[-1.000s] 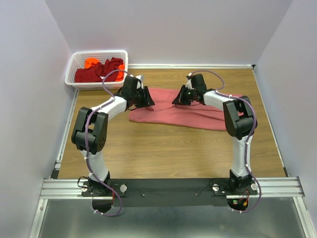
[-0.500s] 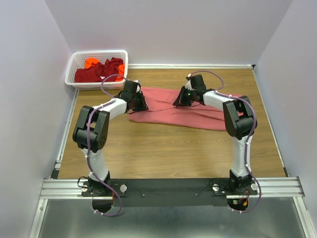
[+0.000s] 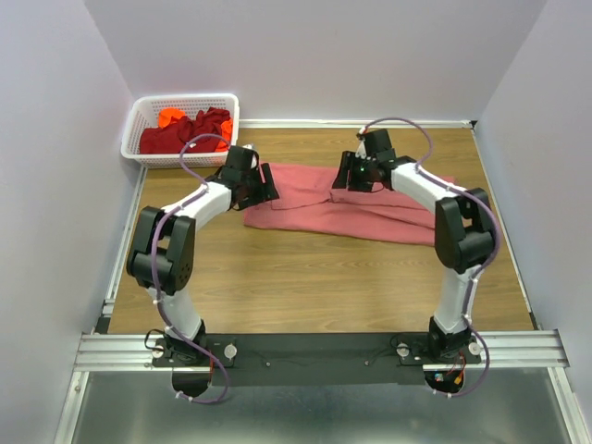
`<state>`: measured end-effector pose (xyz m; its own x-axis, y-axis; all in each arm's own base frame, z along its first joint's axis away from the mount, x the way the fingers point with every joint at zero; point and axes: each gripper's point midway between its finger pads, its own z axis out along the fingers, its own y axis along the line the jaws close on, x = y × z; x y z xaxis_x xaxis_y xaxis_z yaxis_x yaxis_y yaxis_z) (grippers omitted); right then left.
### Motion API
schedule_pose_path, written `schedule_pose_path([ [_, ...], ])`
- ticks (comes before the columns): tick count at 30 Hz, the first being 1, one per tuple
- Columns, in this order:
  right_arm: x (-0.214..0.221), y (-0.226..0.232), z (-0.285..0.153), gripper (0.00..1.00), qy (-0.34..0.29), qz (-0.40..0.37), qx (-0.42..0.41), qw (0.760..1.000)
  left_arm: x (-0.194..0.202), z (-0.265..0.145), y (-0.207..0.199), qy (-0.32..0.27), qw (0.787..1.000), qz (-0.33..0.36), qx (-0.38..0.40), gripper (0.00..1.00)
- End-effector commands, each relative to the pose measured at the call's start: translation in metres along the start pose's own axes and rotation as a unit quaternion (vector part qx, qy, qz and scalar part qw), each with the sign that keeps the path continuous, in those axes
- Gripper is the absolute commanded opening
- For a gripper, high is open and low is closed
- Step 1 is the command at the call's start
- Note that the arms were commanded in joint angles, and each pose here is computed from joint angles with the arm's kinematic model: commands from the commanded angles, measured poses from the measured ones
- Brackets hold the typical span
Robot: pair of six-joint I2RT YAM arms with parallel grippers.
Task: Fold and stack the t-shirts
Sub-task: Fold the tshirt
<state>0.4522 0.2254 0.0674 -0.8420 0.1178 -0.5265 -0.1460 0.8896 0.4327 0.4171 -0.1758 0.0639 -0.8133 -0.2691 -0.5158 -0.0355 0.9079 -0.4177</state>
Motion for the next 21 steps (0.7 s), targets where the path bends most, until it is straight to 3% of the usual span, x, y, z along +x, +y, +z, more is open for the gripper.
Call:
schedule_pose_path([
  [1,-0.005,-0.033,-0.054,0.66,-0.023,-0.017,0.086,0.996,-0.034,-0.04,-0.01,-0.064,0.998,0.018,-0.005,0.78],
  [4,0.008,-0.06,-0.083,0.75,-0.033,-0.002,0.134,0.99,-0.03,-0.044,-0.009,-0.065,0.997,0.035,-0.011,0.72],
  [9,0.032,-0.092,-0.116,0.76,-0.036,0.071,0.148,0.986,-0.005,-0.032,0.001,-0.032,0.998,0.043,-0.015,0.61],
  [10,0.032,-0.103,-0.123,0.76,-0.04,0.091,0.153,0.983,-0.001,-0.027,0.004,-0.027,0.999,0.042,-0.016,0.55],
  [21,0.076,-0.14,-0.124,0.71,-0.025,0.178,0.161,0.97,0.046,0.008,0.05,0.03,0.996,0.034,-0.076,0.45],
])
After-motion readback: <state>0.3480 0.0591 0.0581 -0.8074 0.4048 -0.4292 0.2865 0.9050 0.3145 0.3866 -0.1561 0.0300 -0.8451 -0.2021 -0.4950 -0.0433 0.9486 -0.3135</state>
